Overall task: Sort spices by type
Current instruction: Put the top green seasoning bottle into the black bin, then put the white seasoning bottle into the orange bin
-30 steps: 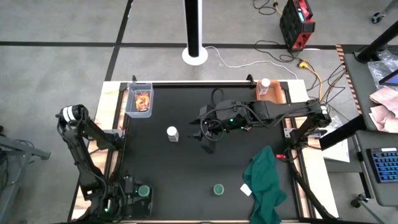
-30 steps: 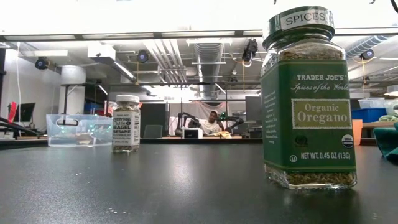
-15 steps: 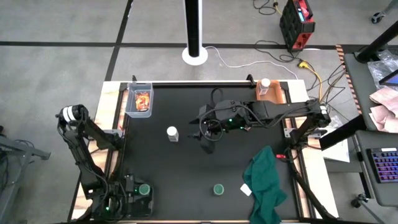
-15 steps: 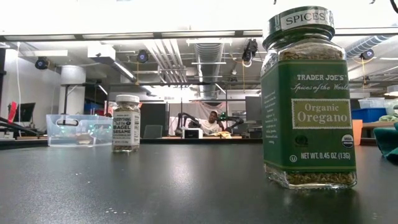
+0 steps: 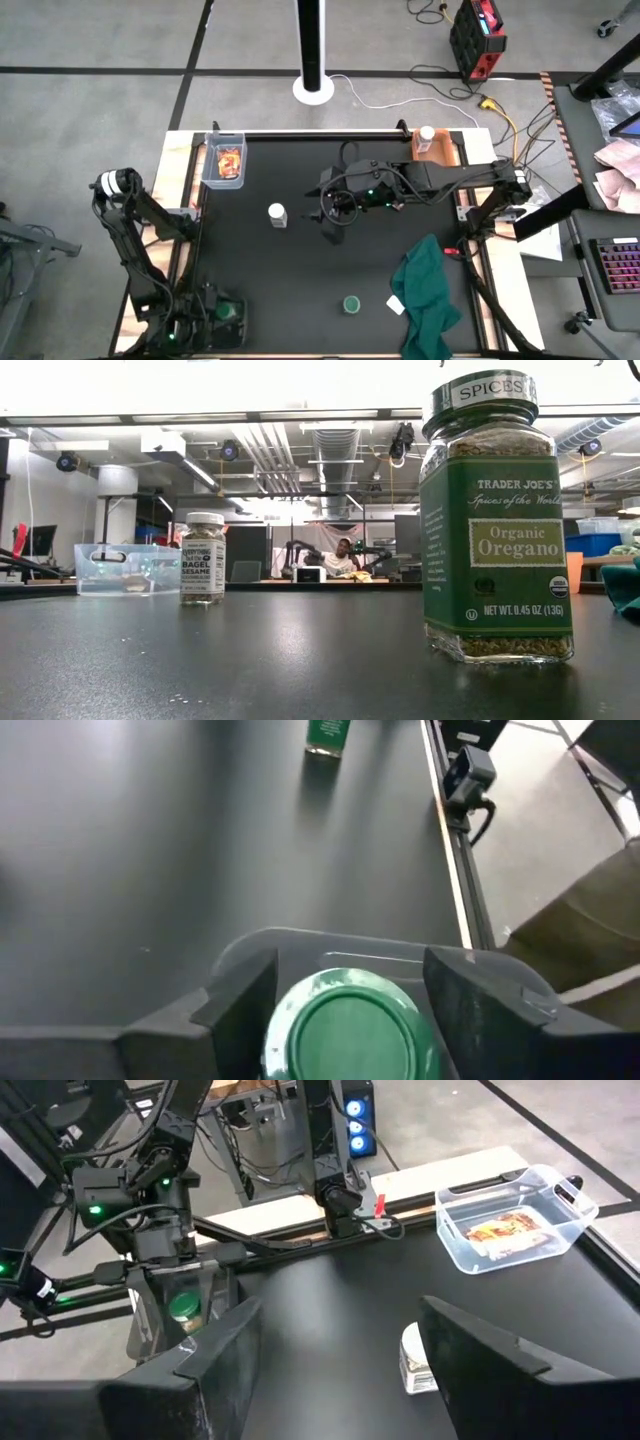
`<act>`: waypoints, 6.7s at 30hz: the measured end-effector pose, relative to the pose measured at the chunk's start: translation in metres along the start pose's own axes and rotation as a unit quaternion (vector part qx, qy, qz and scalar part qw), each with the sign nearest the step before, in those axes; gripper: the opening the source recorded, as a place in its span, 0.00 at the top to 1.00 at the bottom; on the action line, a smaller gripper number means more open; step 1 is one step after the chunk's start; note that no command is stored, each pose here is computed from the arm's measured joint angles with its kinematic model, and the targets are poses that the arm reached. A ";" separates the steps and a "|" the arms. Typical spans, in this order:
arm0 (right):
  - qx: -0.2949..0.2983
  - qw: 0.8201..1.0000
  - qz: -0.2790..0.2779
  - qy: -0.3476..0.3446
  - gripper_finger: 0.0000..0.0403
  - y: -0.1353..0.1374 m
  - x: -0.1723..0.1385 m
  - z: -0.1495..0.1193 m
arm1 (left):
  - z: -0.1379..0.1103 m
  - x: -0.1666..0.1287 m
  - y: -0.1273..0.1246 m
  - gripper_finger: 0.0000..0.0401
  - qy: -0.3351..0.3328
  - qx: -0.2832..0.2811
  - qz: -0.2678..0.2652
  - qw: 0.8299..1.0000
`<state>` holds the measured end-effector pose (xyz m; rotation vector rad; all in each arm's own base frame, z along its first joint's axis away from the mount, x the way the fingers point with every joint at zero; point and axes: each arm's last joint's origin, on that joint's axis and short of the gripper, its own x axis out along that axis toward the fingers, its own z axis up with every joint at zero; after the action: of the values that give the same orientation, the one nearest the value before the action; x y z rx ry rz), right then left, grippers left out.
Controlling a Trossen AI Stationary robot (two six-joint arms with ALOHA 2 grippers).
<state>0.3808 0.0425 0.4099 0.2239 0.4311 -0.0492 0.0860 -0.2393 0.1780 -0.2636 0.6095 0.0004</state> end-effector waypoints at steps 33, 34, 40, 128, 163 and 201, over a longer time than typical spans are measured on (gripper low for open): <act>-0.011 1.000 0.000 -0.001 0.38 0.000 0.000 0.000 | 0.082 -0.052 -0.018 0.61 0.089 -0.100 0.135 0.982; -0.015 1.000 0.000 -0.001 0.39 0.000 0.000 0.000 | 0.087 -0.055 -0.018 0.66 0.094 -0.103 0.145 0.980; -0.034 0.999 -0.004 -0.002 0.40 0.000 0.000 0.000 | 0.101 -0.054 -0.012 0.97 0.183 -0.121 0.183 0.958; -0.048 0.999 -0.018 -0.001 0.41 -0.005 0.001 0.001 | 0.078 -0.006 -0.013 1.00 0.214 -0.006 0.052 0.976; 0.155 0.938 -0.212 0.225 0.44 -0.092 -0.016 -0.033 | 0.215 0.005 0.104 1.00 0.078 -0.087 -0.041 0.992; 0.102 0.975 -0.080 0.179 0.38 -0.172 0.016 -0.052 | 0.273 -0.011 0.203 1.00 0.178 -0.059 0.243 0.952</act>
<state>0.3576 -0.1132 0.3218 0.4036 0.8039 -0.2148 0.2156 0.0250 0.3492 -0.2247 1.0240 0.4739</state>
